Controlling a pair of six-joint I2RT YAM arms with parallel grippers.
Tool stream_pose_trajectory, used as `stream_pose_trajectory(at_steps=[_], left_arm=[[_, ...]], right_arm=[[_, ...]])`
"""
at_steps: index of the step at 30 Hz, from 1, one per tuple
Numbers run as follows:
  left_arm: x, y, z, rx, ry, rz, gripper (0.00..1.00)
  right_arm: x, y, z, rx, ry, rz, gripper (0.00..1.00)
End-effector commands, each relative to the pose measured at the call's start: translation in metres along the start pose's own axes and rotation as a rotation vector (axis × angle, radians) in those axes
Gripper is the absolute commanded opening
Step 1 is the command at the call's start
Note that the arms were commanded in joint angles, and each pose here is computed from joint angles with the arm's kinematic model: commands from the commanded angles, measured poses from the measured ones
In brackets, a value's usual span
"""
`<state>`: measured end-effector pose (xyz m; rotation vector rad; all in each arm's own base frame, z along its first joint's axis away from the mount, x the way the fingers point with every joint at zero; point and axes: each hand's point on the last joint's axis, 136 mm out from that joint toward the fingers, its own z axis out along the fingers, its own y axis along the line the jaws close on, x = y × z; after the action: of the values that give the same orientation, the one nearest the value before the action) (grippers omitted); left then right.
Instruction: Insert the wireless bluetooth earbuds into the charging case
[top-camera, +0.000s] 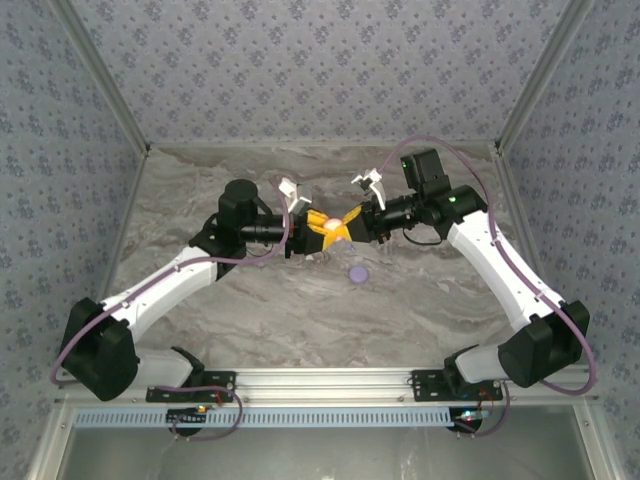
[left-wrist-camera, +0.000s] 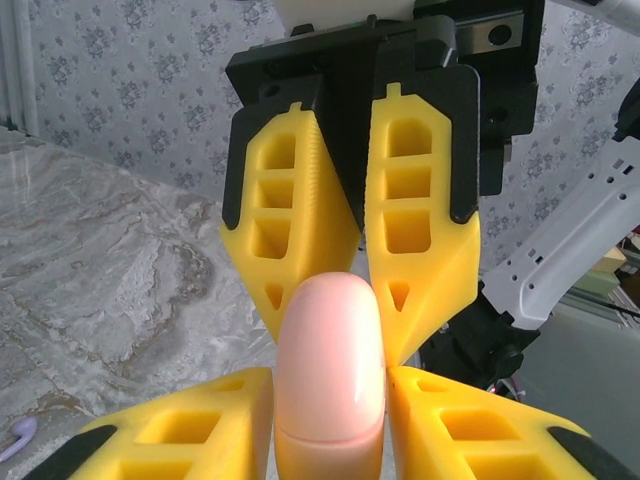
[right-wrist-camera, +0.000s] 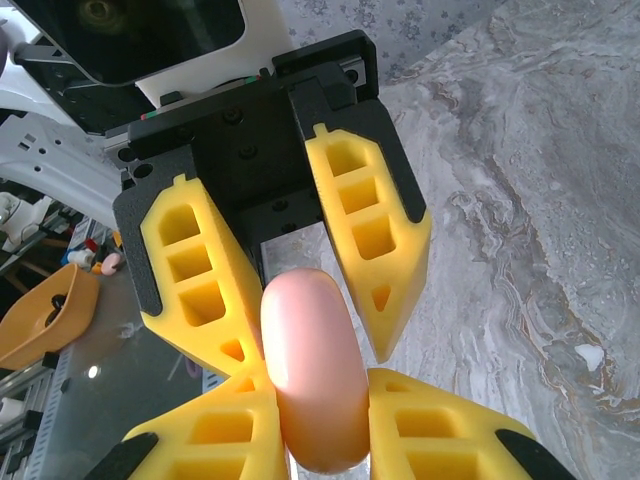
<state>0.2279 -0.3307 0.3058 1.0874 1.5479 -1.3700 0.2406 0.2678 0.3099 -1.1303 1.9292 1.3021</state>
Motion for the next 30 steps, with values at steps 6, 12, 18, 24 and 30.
stream_pose_trajectory(at_steps=[6,12,18,24,30], left_arm=[[-0.007,-0.011,0.006,0.064,0.013,0.027,0.16],[-0.006,-0.012,0.005,0.059,0.013,0.069,0.06],[-0.005,-0.015,0.006,0.073,0.027,0.126,0.05],[-0.003,-0.021,0.007,0.089,0.042,0.184,0.05],[0.003,-0.029,0.006,0.087,0.045,0.298,0.04]], right_arm=[[-0.014,0.009,-0.002,-0.003,-0.020,-0.042,0.26],[-0.010,-0.008,-0.002,0.114,0.005,-0.032,0.42],[-0.012,-0.023,-0.006,0.222,0.005,-0.025,0.46],[-0.015,-0.034,-0.010,0.292,-0.007,-0.023,0.47],[-0.013,-0.040,-0.011,0.322,-0.003,-0.013,0.49]])
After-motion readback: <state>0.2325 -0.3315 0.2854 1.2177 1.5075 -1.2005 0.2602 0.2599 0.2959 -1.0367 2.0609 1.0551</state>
